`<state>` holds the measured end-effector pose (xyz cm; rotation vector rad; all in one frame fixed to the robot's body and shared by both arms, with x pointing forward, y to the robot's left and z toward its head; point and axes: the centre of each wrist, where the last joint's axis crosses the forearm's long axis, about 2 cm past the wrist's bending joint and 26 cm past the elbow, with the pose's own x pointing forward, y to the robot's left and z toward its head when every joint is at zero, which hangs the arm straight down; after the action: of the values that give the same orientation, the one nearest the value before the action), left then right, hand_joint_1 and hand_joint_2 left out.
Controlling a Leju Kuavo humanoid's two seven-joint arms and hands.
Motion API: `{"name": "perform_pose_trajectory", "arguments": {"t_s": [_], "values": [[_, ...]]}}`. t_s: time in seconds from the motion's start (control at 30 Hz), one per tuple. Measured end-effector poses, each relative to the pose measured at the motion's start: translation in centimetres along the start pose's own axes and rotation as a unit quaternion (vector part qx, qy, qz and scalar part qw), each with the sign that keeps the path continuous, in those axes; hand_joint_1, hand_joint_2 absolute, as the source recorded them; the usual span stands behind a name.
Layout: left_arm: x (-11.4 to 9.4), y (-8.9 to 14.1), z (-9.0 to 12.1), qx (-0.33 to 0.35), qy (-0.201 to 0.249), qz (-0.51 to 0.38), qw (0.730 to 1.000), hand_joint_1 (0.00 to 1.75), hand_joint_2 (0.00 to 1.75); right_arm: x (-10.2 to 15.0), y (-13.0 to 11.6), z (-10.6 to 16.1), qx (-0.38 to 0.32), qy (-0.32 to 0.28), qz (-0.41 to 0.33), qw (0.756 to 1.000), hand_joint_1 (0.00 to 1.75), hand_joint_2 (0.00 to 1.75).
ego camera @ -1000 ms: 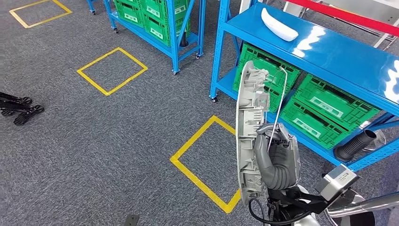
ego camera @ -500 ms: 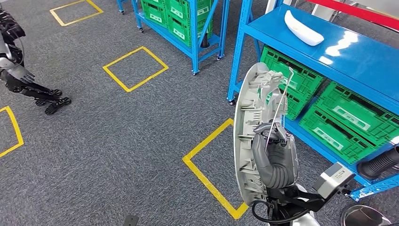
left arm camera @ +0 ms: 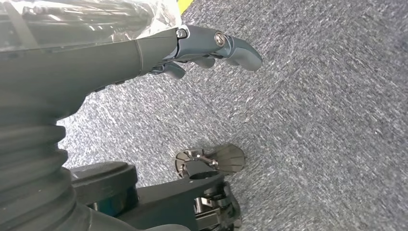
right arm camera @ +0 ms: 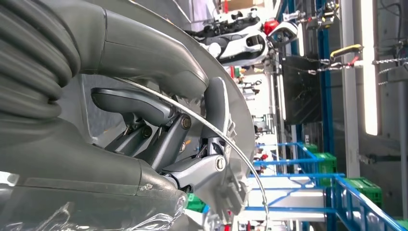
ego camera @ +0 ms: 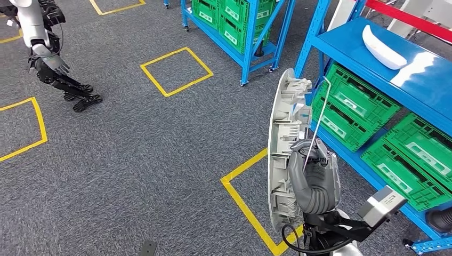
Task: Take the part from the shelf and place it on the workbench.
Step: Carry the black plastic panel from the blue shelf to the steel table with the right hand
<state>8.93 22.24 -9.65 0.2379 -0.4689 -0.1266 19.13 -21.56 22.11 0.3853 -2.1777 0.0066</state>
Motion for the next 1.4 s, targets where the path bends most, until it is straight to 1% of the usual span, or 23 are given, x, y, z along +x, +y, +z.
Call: {"name": "perform_pose_trajectory", "arguments": {"t_s": [0.47,1.4], "values": [[0.29,-0.27,0.04,-0.003,-0.002,0.002,1.0,0.0,1.75,0.01,-0.01,-0.06,0.0,-0.001,0.0,1.0,1.75,1.75],[0.2,-0.45,0.13,-0.005,0.0,0.004,1.0,0.0,1.75,0.01,-0.03,-0.27,-0.006,0.001,0.002,1.0,1.75,1.75]]}}
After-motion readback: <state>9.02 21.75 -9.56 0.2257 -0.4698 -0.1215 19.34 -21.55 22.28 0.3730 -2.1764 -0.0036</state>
